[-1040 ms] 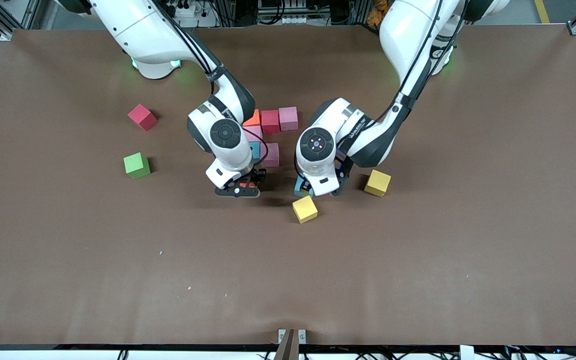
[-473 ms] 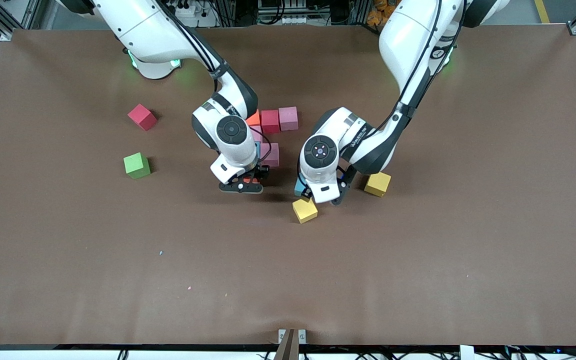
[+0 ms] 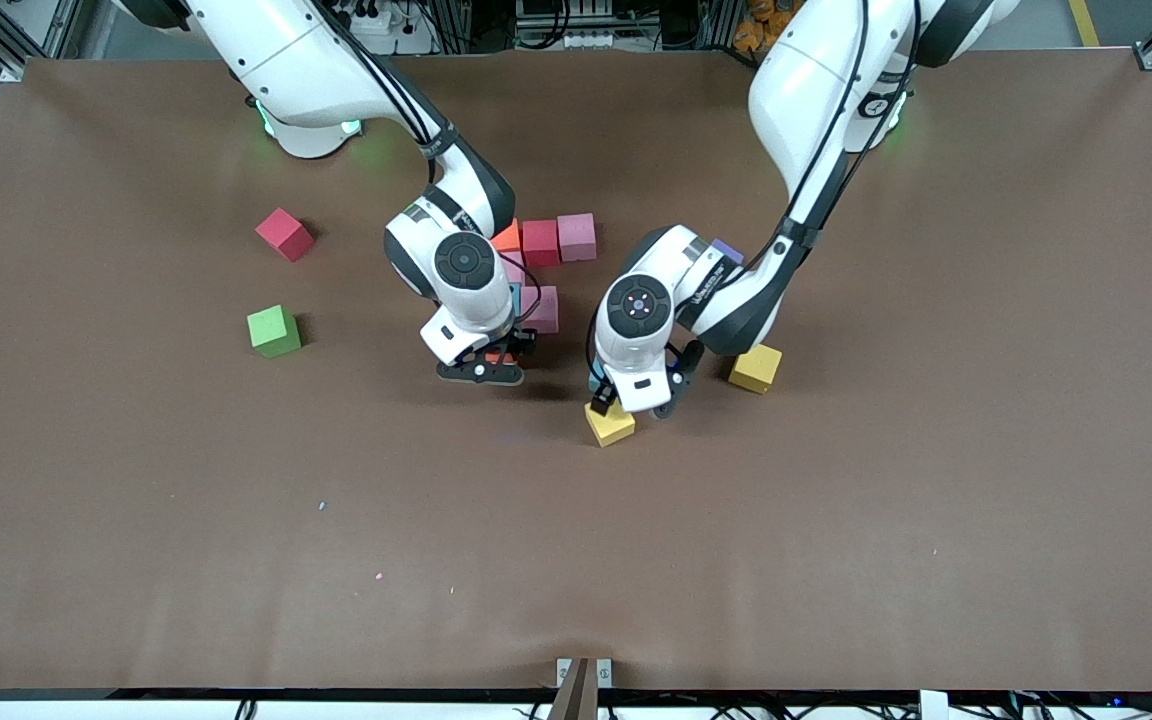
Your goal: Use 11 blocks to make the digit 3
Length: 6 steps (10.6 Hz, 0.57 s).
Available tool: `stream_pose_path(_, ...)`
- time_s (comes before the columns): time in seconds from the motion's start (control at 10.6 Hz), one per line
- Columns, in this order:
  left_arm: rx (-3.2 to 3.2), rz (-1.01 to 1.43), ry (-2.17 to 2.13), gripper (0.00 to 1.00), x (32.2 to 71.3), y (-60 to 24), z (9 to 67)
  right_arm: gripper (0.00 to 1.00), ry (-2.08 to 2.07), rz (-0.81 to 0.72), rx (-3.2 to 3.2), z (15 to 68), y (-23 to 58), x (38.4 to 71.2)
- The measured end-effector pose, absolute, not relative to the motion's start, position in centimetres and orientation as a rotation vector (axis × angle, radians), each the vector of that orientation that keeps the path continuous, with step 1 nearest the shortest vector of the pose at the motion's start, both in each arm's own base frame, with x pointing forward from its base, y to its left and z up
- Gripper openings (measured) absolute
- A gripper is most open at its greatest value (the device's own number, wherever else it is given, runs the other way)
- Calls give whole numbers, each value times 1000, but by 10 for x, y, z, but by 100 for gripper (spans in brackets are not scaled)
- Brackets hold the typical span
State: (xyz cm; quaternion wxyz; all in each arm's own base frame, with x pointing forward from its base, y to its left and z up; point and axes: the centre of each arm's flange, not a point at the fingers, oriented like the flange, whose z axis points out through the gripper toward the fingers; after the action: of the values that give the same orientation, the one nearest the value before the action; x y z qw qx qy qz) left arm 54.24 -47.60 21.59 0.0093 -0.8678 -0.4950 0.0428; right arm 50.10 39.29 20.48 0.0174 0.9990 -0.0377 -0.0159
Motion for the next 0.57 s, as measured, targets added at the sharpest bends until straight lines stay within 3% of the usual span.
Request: stream_pose_path(0.57,-2721,116,-1559,100,550,-474,223,58,-120,-55,3110,206,400,496)
